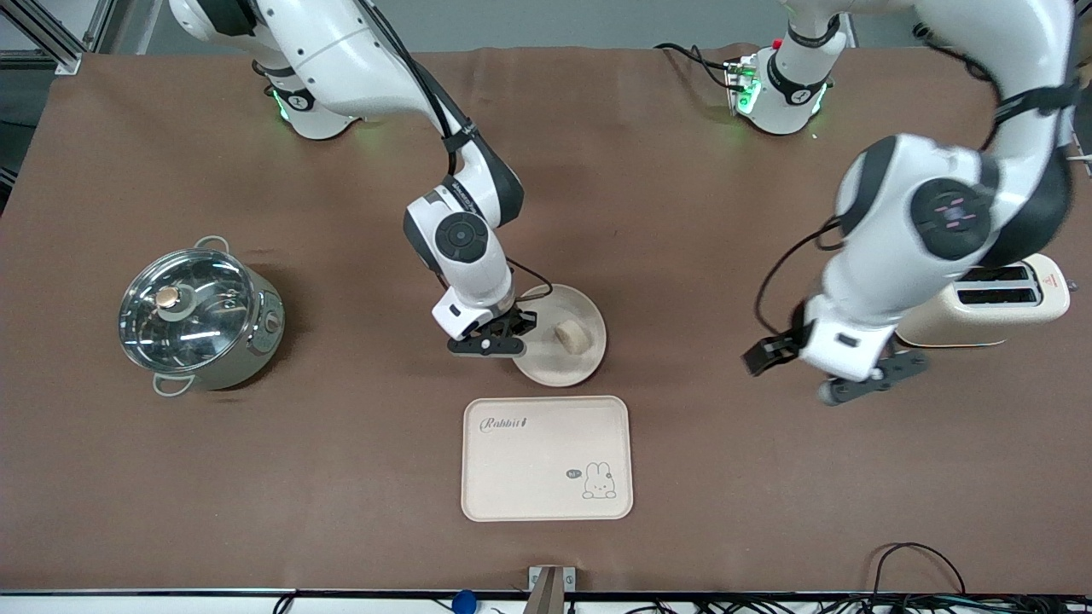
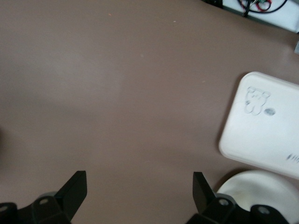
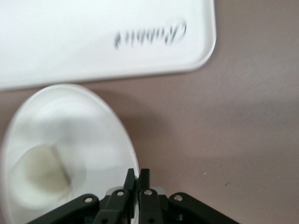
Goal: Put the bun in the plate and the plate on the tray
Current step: 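Lift the plate with the right gripper onto the tray while the left gripper withdraws, then lower the plate onto the tray and open the right gripper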
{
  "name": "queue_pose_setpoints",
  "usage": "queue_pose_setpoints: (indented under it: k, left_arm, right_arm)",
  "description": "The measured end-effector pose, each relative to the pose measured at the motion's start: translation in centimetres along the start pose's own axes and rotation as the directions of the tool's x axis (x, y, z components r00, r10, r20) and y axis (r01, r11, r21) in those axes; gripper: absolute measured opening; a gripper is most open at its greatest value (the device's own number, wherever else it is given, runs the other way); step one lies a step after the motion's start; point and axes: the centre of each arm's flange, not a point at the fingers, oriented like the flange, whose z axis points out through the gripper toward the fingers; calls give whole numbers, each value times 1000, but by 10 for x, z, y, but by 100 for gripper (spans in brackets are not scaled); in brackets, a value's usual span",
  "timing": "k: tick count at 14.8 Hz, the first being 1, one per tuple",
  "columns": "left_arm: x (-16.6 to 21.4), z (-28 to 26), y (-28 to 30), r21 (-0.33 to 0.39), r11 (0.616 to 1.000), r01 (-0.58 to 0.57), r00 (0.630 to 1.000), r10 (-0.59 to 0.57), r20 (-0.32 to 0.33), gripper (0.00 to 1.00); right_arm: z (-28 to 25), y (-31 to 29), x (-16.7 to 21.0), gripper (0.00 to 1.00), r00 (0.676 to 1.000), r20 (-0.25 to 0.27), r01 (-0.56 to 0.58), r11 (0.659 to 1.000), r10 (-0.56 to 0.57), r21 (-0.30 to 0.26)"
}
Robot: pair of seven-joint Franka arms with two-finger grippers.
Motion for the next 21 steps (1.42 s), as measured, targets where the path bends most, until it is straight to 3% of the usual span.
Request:
queue_pose_setpoints:
  k: [3, 7, 11, 14, 21]
  left_arm:
    - [-4, -54, -58, 52, 990, -128, 991, 127, 32, 100]
    - [-24, -112, -102, 86, 953, -291, 956, 287, 60, 100]
    - [-58, -137, -105, 92, 941, -327, 945, 322, 62, 100]
    - [-85, -144, -109, 93, 936, -340, 940, 334, 70, 100]
    - [-95, -139, -113, 65, 940, -334, 941, 328, 88, 100]
  right_arm:
    - [-59, 5, 36, 5, 997, -26, -68, 995, 70, 72]
    - [-65, 44, 85, 5, 974, -111, -176, 968, 198, 179]
    - [-7, 84, 124, 5, 895, -109, -375, 861, 433, 345]
    - [36, 81, 134, 5, 877, -86, -413, 835, 472, 363]
    - [86, 69, 124, 5, 886, -67, -412, 847, 458, 337]
